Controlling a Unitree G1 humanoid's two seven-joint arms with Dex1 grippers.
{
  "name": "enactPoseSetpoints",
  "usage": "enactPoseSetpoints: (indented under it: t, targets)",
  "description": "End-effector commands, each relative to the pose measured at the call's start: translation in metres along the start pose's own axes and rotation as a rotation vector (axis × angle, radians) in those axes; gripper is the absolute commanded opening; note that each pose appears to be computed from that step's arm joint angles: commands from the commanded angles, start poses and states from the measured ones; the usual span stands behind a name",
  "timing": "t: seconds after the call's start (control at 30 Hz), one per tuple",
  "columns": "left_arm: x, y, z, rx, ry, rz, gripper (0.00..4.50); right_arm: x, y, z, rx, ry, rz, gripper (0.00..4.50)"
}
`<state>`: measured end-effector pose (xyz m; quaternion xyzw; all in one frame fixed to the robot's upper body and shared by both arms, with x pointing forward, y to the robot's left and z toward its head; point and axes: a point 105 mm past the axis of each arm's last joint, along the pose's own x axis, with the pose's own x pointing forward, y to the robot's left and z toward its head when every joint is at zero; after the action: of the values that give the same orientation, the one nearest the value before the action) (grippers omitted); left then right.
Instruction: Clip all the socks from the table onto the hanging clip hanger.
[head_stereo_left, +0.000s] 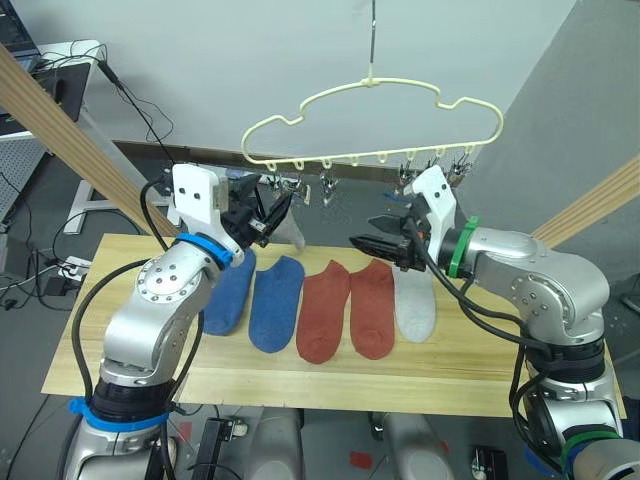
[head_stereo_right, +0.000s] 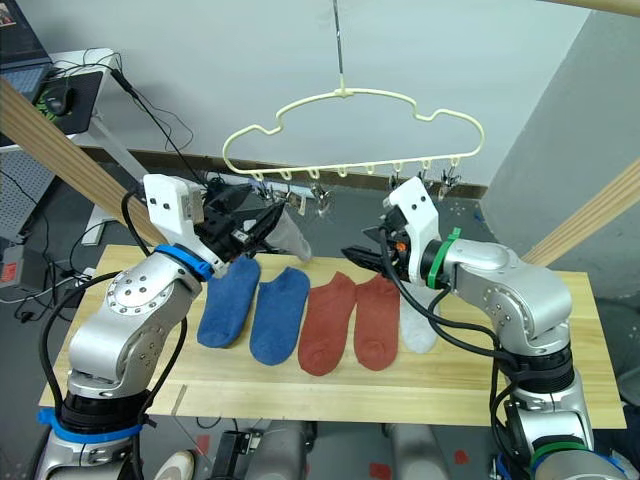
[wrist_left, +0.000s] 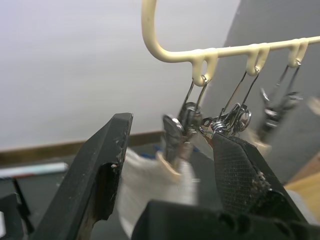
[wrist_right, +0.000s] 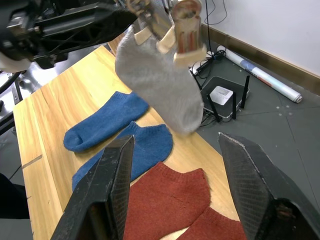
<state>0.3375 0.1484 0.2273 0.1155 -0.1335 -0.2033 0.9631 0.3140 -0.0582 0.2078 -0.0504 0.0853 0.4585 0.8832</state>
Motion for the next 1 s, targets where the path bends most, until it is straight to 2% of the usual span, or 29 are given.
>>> enactPoseSetpoints:
  t: [0.03, 0.33, 0.53, 0.8, 1.0]
  targets:
    - [0.000, 0.008, 0.004, 0.003, -0.058, 0.063, 2.89, -0.001, 0.005, 0.011, -0.038, -0.038, 0.010, 2.74]
    - [0.011, 0.015, 0.022, -0.080, -0.137, 0.099, 2.89, -0.001, 0.006, 0.009, -0.033, -0.035, 0.002, 2.74]
    - [0.019, 0.012, 0.034, -0.099, -0.174, 0.078, 2.89, -0.001, 0.007, 0.008, -0.029, -0.035, -0.002, 2.74]
    - [0.014, 0.012, 0.040, -0.087, -0.190, 0.063, 2.89, -0.005, 0.007, 0.010, -0.040, -0.040, 0.000, 2.74]
    - [0.002, 0.008, 0.038, -0.086, -0.148, 0.024, 2.89, -0.025, 0.008, 0.028, -0.087, -0.082, 0.045, 2.74]
